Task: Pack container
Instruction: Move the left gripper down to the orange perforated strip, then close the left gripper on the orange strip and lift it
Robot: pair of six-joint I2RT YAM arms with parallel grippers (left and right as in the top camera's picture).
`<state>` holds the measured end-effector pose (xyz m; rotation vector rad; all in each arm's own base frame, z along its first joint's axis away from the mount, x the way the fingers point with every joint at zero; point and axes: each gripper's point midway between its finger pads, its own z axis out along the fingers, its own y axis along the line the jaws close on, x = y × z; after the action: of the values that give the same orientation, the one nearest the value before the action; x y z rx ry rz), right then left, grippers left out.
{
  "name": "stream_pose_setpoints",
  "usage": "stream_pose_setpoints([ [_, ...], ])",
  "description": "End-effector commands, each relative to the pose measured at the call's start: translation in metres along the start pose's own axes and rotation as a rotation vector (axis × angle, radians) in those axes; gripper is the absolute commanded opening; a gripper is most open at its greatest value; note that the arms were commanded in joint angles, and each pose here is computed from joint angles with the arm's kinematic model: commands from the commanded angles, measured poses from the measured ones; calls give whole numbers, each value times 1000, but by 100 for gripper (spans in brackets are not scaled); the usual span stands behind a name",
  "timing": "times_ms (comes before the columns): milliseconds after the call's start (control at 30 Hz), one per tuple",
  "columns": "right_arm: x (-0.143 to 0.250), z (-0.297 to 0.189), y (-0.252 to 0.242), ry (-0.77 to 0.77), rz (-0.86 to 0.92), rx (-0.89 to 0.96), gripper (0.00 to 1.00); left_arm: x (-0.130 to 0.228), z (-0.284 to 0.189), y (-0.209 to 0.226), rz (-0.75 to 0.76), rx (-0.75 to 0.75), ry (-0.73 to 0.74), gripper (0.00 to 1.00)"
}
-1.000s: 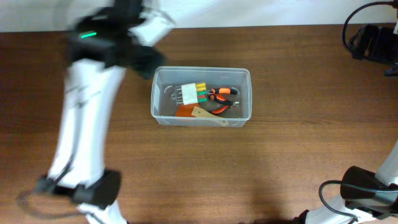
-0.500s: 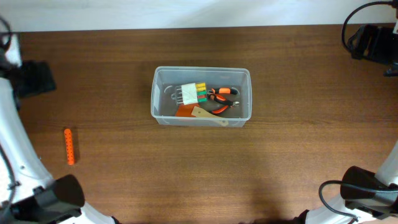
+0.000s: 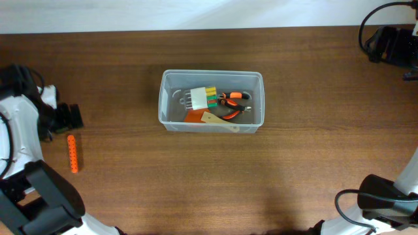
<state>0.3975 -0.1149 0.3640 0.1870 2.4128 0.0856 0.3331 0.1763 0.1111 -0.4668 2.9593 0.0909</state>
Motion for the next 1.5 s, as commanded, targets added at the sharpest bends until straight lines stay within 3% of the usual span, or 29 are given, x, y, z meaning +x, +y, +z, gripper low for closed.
stream_pose_setpoints([
  [0, 1, 3, 1, 8, 6, -15, 99, 23, 26, -7, 53, 132, 18, 99],
  [300, 1, 3, 1, 8, 6, -15, 99, 45, 56, -9, 84, 202, 31, 99],
  [600, 2, 2, 1, 8, 6, -16, 99, 47, 69, 10, 99, 91, 33, 99],
  [1467, 2, 3, 1, 11, 7, -16, 99, 66, 101, 17, 85, 20, 38, 99],
])
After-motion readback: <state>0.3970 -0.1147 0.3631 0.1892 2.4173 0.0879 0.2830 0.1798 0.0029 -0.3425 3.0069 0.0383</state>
